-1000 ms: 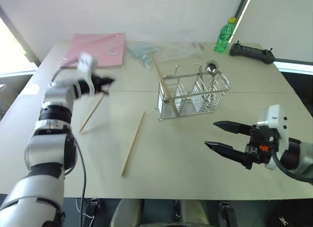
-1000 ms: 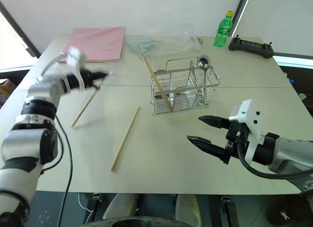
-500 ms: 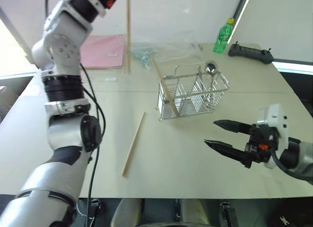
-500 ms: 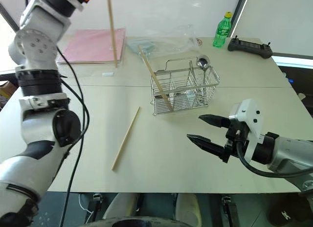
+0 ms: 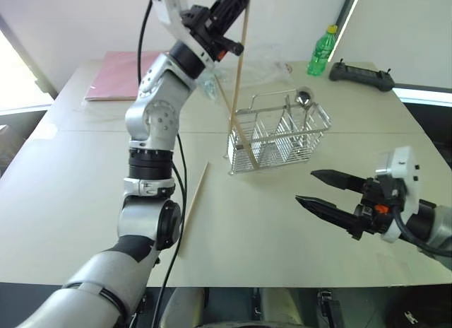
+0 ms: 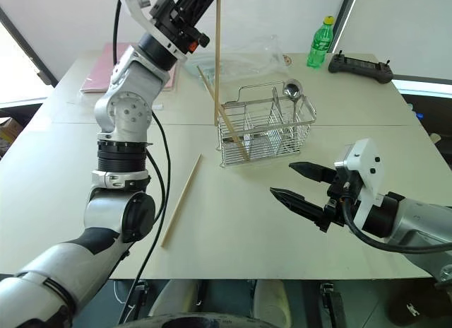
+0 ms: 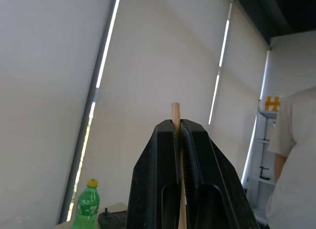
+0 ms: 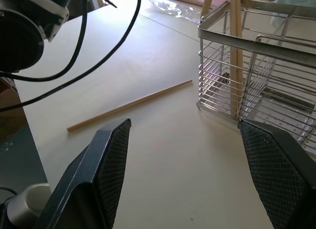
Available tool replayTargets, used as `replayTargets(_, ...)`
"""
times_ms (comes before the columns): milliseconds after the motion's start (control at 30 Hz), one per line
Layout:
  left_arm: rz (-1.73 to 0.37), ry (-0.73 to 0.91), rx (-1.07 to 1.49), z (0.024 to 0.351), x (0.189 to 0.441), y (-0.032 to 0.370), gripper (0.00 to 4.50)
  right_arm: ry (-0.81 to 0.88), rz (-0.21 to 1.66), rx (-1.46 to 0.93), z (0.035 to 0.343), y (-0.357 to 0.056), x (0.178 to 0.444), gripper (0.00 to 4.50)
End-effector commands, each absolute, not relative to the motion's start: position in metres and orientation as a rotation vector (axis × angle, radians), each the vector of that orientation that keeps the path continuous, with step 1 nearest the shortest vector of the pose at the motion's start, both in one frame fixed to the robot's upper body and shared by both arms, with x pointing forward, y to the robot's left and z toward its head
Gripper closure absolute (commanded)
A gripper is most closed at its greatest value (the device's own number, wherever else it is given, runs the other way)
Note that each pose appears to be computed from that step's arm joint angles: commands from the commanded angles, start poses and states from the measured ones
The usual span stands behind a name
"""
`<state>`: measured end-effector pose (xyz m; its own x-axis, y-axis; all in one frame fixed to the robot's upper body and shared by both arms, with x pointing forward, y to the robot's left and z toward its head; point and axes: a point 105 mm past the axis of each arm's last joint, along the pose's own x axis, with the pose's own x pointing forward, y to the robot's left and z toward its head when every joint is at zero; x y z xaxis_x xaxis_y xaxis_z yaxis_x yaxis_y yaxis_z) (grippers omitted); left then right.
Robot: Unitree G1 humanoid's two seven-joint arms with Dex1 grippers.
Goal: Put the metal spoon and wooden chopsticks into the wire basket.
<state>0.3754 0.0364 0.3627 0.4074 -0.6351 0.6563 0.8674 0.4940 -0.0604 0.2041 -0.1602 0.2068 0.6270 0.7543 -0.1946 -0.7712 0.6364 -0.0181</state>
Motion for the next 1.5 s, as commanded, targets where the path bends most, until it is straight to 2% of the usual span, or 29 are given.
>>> replayTargets(33,-1.001,-0.681,-0.407,0.373,0.371,0.029,4.45,0.126,0.880,-0.121,0.216,-0.156,0.199,0.94)
replayTargets(467,-1.054,-0.759,-0.387,0.413,0.366,0.038,4.45,0.115,0.823,-0.096,0.215,-0.159,0.198,0.94)
replayTargets(700,-1.051,-0.714,-0.429,0.385,0.371,0.020,4.45,0.102,0.826,-0.071,0.218,-0.156,0.199,0.94)
replayTargets(967,-1.036,-0.678,-0.443,0.368,0.378,0.013,4.45,0.097,0.819,-0.051,0.220,-0.156,0.199,0.94)
replayTargets(1033,-1.047,-0.658,-0.444,0.363,0.380,0.011,3.79,0.095,0.816,-0.049,0.221,-0.156,0.199,0.94)
replayTargets(1067,-1.051,-0.655,-0.445,0.362,0.380,0.011,3.60,0.095,0.815,-0.048,0.221,-0.156,0.200,0.94)
replayTargets(1300,-1.065,-0.659,-0.438,0.363,0.374,0.011,0.09,0.100,0.816,-0.043,0.219,-0.155,0.199,0.94)
replayTargets(1500,-1.057,-0.696,-0.414,0.388,0.367,0.029,0.09,0.112,0.821,-0.055,0.217,-0.156,0.200,0.94)
